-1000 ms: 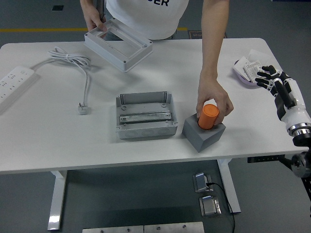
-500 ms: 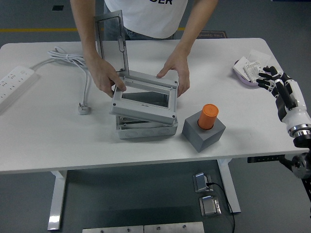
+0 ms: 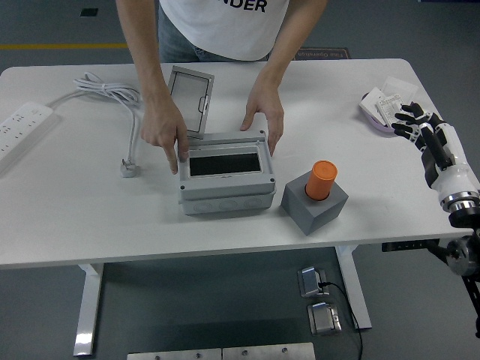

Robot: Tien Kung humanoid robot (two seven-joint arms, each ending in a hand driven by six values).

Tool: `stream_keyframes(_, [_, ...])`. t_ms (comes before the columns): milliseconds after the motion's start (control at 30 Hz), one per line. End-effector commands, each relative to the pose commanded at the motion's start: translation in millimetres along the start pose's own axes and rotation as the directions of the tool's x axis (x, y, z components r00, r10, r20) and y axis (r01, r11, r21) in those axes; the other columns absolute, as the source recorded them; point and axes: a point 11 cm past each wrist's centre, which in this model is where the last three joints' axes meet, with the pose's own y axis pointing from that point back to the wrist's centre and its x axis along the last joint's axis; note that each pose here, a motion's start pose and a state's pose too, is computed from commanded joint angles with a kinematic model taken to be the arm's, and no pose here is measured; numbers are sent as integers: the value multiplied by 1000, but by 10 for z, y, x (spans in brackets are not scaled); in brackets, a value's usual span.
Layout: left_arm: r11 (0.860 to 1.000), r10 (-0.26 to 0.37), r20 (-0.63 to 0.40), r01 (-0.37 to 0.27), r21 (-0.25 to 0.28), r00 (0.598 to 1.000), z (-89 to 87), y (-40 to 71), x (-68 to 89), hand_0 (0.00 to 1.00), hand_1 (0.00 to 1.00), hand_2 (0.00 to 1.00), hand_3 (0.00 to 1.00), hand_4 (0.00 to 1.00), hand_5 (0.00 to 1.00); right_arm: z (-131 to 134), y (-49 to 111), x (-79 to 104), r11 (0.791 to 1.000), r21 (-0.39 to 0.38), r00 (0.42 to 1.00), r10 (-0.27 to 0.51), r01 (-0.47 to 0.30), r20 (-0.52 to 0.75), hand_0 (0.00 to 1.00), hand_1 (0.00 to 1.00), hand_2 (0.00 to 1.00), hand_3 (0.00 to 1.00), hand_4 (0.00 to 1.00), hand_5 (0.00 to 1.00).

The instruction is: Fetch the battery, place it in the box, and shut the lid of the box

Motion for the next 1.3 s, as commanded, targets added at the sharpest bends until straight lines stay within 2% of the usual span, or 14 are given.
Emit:
stream_keyframes(467, [1000,0,2,0,0,1000,0,-1,-7,732,749,727,692,566,482,4,38,-1,1000,6,1000,8,-7,-26,717,626,658,669,783,677])
stream_keyframes(667, [1000,-2,4,2,3,1000,-4,-2,-16,732,748,725,692,567,481,-81,133,-35,997,82,999,15,-12,-33,717,626,658,668,783,675])
stream_keyframes(700, [1000,-2,4,2,4,1000,-4,-3,-18,732,748,725,690,568,482,-97,152,-46,995,97,999,15,-12,-35,718,629,666,672,779,628])
stream_keyframes(867, [1000,-3,6,3,5,1000,-8,-4,-24,732,748,725,690,568,482,-94,243,-127,990,142,999,15,-11,-28,718,629,666,672,779,628])
stream_keyframes(900, [1000,-3,6,3,5,1000,-8,-4,-24,732,746,724,690,568,482,-72,255,-148,990,142,1000,13,-9,-24,712,673,734,781,806,389])
stream_keyframes(1267, [1000,-8,7,8,1,1000,6,-5,-50,733,746,723,689,570,483,136,268,-432,993,105,998,-60,59,1,699,678,748,797,809,356])
stream_keyframes(1300, [1000,-8,7,8,2,1000,5,-5,-49,732,747,723,689,571,483,142,263,-452,992,104,998,-66,66,0,694,682,757,810,769,300])
